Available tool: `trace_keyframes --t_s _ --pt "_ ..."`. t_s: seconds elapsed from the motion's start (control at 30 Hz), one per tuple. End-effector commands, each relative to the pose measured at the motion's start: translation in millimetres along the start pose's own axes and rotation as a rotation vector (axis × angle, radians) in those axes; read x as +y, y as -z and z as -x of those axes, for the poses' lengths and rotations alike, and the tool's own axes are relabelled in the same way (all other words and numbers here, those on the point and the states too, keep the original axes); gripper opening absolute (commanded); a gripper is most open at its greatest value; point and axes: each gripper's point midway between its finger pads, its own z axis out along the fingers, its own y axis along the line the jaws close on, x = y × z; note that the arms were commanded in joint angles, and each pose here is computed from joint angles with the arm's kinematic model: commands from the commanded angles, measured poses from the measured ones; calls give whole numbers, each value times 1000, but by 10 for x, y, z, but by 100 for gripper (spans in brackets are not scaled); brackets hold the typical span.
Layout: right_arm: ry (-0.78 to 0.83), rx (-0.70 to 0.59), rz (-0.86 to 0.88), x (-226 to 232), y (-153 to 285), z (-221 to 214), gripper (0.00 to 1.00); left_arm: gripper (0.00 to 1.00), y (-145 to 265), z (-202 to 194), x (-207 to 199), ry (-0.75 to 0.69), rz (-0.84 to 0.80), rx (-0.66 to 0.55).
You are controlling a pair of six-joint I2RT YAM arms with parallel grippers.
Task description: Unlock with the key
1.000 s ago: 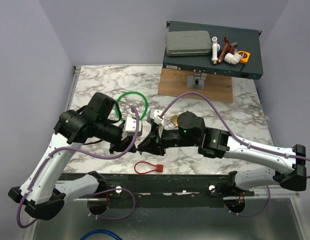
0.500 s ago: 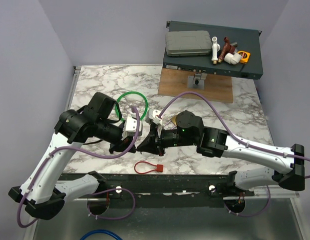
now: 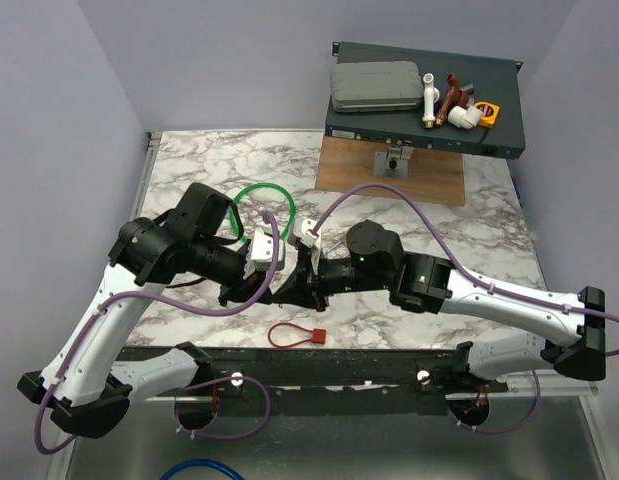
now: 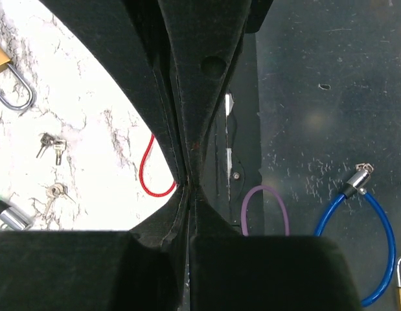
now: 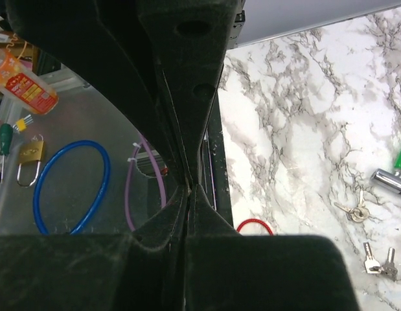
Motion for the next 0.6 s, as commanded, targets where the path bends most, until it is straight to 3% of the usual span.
trace_keyframes --t_s 0.0,0.2,0.53,0.57 --pt "5 -35 -57 -111 121 115 1 0 30 103 -60 -34 -18 -34" --pt "-8 -86 -26 -76 213 284 1 0 21 116 -45 -32 -21 -36" --pt "-16 -45 1 -19 256 211 1 0 19 141 21 -25 3 -33" --pt "-15 -44 -2 -19 268 219 1 5 12 142 42 -23 8 -32"
